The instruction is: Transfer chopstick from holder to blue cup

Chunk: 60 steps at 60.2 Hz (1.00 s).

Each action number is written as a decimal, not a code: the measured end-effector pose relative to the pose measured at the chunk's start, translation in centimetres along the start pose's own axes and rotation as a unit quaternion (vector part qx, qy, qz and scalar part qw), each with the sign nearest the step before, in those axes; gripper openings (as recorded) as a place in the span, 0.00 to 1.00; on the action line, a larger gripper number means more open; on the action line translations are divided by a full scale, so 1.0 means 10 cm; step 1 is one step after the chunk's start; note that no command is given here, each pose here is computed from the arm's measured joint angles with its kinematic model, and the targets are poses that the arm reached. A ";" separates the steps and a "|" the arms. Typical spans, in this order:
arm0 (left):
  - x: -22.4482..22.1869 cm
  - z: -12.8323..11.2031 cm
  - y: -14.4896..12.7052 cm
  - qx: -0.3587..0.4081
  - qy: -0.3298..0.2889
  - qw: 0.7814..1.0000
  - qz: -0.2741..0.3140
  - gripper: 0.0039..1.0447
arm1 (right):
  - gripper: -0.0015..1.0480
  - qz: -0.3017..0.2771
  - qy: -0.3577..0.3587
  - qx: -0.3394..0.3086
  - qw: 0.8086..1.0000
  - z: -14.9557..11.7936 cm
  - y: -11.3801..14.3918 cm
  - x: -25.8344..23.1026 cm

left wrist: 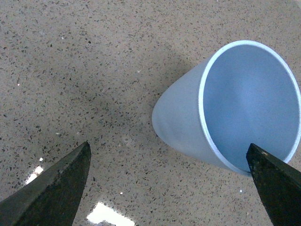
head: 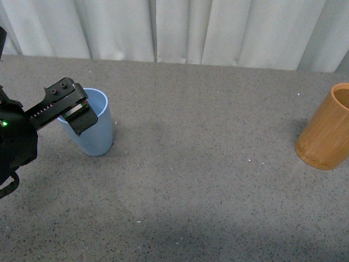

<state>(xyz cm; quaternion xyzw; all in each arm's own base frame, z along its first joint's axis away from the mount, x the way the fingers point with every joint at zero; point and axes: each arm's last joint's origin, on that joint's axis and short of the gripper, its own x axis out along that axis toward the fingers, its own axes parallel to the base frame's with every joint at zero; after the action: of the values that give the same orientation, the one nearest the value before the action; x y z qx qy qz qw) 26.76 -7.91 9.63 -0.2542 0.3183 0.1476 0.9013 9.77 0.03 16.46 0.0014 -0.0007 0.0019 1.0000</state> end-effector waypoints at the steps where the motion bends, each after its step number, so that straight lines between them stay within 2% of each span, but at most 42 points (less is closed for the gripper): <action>1: 0.00 0.00 0.00 0.000 0.000 1.000 0.000 0.94 | 0.91 0.000 0.000 0.000 1.000 0.00 0.00 0.00; 51: 0.16 0.07 0.00 -0.035 0.011 0.999 0.019 0.94 | 0.91 0.000 0.000 0.000 1.000 0.00 0.00 0.00; 56: 0.19 0.06 0.00 -0.033 0.013 0.999 0.024 0.83 | 0.91 0.000 0.000 0.000 1.000 0.00 0.00 0.00; 60: 0.22 0.04 0.00 -0.034 0.013 0.999 0.024 0.69 | 0.91 0.000 0.000 0.000 1.000 0.00 0.00 0.00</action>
<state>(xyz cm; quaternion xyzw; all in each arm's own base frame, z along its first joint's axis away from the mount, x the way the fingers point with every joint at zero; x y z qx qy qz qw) 28.62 -7.44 8.50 -0.2788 0.3310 0.1768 0.8840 9.77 0.03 16.46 0.0014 -0.0007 0.0019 1.0000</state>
